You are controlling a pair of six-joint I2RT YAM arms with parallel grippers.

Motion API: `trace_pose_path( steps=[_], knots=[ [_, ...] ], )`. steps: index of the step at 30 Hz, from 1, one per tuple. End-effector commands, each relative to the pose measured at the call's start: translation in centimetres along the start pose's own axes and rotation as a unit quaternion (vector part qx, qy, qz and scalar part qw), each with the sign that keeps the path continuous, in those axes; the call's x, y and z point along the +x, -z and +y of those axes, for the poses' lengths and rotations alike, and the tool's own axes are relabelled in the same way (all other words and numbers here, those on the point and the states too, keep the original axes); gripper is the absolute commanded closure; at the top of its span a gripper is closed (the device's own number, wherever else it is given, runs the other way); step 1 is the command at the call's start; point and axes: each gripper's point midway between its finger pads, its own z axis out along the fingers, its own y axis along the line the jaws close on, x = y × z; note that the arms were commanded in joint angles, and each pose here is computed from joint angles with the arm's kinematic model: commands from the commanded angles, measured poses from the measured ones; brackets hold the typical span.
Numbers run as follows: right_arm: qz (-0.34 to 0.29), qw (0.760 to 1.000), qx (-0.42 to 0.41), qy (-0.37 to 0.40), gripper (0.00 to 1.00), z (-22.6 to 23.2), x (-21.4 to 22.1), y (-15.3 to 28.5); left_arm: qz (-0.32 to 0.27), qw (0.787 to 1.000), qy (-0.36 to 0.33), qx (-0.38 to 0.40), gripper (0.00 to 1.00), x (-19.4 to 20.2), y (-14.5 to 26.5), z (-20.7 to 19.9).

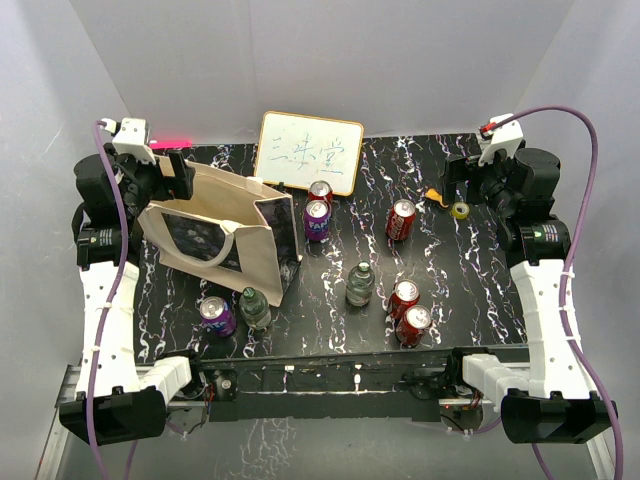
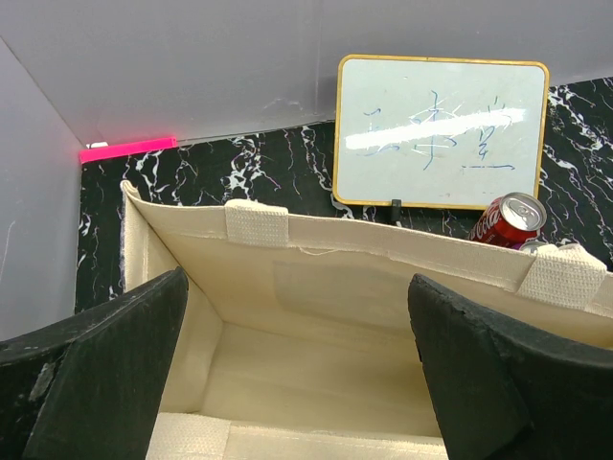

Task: Place the beverage into the canvas bag
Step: Adjust the canvas bag at the center of the board.

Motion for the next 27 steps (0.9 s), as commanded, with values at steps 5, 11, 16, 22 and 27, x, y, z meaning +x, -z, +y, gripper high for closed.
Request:
trace_pose_path(
  steps=[5, 11, 16, 22, 27],
  knots=[
    [-0.064, 0.998, 0.015, 0.016, 0.02, -0.4, -3.9, 1.4, -0.035, 0.999, -0.007, -0.005, 0.03, -2.8, 1.3, -0.1],
    [-0.062, 0.998, 0.014, 0.016, 0.02, -0.4, -3.8, 1.4, -0.047, 0.999, -0.002, -0.017, 0.03, -3.4, 1.8, 0.1],
    [-0.062, 0.998, 0.014, 0.014, 0.02, -0.4, -3.8, 1.4, -0.038, 0.998, -0.003, -0.053, 0.03, -3.0, 2.3, 1.3],
    [-0.058, 0.998, 0.012, 0.01, 0.02, -0.3, -3.6, 1.1, -0.037, 0.987, 0.049, -0.146, 0.03, -3.3, 4.8, 3.9],
    [-0.055, 0.998, -0.002, 0.003, 0.02, 0.1, -3.4, 0.6, -0.019, 0.979, 0.082, -0.187, 0.03, -2.3, 6.5, 4.7]
  ],
)
